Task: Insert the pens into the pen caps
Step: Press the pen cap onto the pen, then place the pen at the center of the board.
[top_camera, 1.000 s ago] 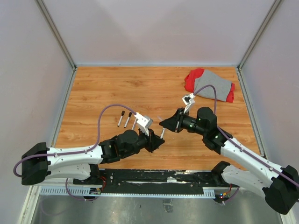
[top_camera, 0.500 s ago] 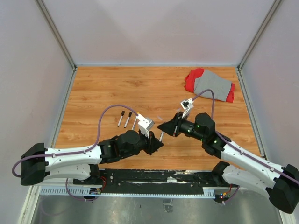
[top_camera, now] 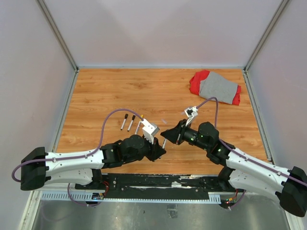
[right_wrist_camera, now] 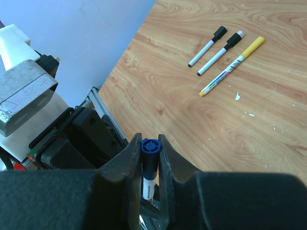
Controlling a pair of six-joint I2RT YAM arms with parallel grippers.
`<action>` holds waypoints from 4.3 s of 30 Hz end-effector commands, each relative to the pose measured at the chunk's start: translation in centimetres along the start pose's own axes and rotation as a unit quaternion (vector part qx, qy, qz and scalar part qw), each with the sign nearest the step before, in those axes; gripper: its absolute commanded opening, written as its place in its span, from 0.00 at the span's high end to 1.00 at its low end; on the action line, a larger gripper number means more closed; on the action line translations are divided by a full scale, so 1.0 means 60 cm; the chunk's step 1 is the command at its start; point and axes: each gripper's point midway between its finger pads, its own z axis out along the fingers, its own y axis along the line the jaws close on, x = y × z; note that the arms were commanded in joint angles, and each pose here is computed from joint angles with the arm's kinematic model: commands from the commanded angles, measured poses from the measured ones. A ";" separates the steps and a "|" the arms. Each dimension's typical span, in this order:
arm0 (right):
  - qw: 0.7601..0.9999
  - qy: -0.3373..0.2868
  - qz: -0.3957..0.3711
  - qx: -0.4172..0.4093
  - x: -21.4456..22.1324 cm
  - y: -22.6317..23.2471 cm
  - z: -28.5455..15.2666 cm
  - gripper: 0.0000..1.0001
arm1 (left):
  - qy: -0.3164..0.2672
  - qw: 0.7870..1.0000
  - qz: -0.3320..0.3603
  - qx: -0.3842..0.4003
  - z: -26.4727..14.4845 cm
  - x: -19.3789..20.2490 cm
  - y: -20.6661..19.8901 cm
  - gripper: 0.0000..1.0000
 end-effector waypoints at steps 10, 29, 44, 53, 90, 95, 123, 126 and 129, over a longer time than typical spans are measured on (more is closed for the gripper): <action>0.994 0.112 0.018 0.003 0.117 -0.014 -0.023 1.00 | -0.146 0.988 -0.024 0.051 -0.018 -0.150 -0.063 1.00; 0.995 0.101 -0.006 0.015 0.105 -0.011 -0.029 0.99 | -0.141 0.989 -0.022 0.050 -0.008 -0.143 -0.062 1.00; 0.989 -0.031 -0.113 0.085 -0.077 0.026 -0.061 0.73 | -0.077 0.997 -0.015 0.012 0.023 -0.055 -0.014 1.00; 0.981 -0.044 -0.162 0.098 -0.072 0.002 -0.110 0.48 | -0.048 0.998 -0.014 -0.044 0.017 -0.019 0.032 1.00; 0.941 0.100 -0.090 0.310 0.022 -0.195 -0.183 0.07 | 0.269 0.894 0.036 -0.356 0.037 0.037 0.340 0.95; 0.943 0.104 -0.088 0.305 0.029 -0.195 -0.181 0.07 | 0.275 0.891 0.032 -0.359 0.039 0.038 0.356 0.94; 0.946 0.112 -0.072 0.294 0.047 -0.197 -0.175 0.06 | 0.289 0.892 0.003 -0.348 0.057 0.062 0.370 0.73; 0.947 0.112 -0.071 0.294 0.047 -0.197 -0.175 0.06 | 0.289 0.892 0.001 -0.347 0.057 0.063 0.369 0.75; 0.947 0.112 -0.071 0.293 0.048 -0.197 -0.174 0.06 | 0.287 0.893 -0.003 -0.346 0.057 0.063 0.367 0.76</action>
